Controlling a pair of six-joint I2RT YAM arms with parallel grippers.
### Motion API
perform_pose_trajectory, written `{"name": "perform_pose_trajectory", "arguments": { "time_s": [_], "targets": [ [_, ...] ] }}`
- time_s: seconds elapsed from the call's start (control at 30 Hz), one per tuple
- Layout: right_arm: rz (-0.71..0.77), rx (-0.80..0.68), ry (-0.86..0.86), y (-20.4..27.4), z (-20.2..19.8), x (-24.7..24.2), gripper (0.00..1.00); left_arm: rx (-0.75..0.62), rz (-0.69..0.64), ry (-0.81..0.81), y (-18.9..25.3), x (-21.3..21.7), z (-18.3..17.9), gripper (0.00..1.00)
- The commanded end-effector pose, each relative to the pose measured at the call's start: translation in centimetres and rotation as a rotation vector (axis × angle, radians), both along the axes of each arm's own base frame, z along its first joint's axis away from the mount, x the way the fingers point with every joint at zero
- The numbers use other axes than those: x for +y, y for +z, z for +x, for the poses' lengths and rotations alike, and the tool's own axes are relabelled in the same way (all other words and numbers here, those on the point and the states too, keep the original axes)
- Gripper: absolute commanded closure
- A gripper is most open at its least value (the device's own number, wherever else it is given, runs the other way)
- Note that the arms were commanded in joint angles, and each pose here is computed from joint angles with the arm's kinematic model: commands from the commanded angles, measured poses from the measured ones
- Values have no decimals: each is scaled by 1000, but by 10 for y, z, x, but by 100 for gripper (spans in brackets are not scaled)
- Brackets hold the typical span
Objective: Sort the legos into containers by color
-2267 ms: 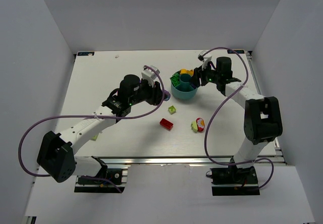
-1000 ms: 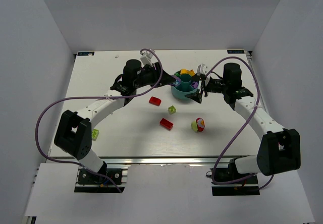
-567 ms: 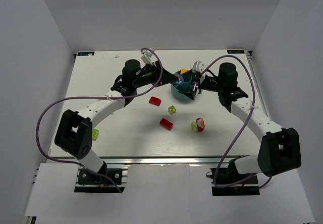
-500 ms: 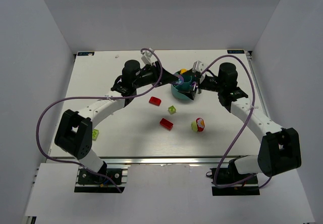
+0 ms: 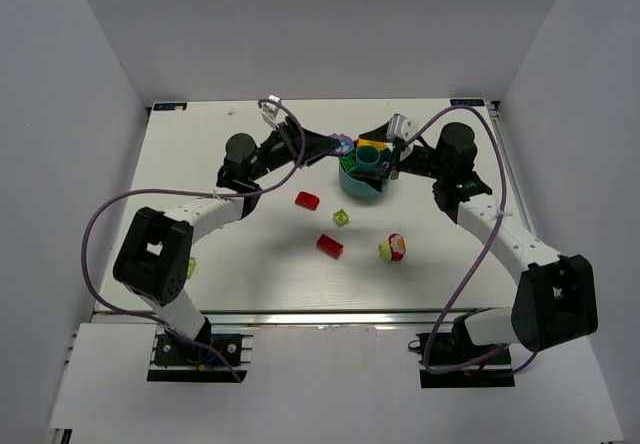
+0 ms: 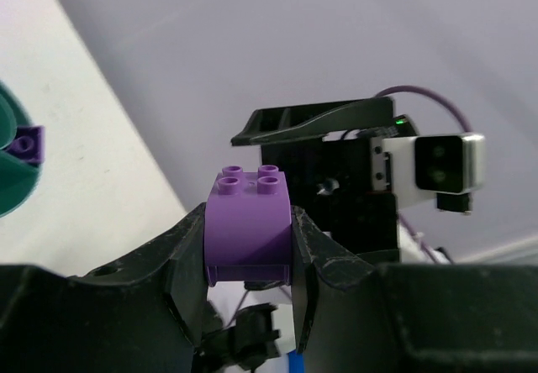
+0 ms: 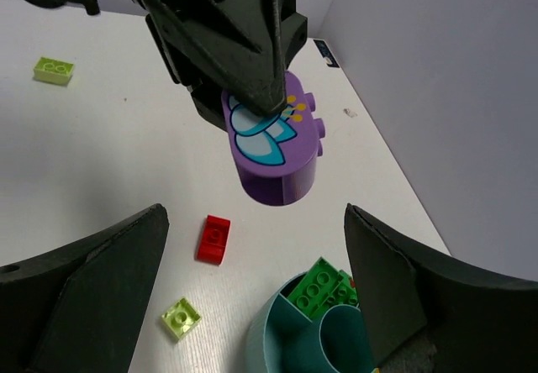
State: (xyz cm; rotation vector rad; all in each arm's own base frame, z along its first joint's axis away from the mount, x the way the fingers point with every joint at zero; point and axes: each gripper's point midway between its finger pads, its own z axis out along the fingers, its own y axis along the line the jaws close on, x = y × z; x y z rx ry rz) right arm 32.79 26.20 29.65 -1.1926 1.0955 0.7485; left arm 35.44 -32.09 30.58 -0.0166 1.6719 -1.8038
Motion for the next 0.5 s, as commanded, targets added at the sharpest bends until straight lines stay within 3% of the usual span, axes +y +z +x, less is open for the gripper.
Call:
{"name": "perform_pose_trajectory", "arguments": {
  "time_s": [0.0,0.13,0.47],
  "targets": [
    [56,-79,50,31,-10,5,11,-64,-168,-78,38,6,-18,100],
    [83,-92,60,40,-11,9,11,-70,-258,-120,48,8,-24,100],
    [113,-127,69,54,-8,19,10,-60,-286,-135,47,9,-24,100]
  ]
}}
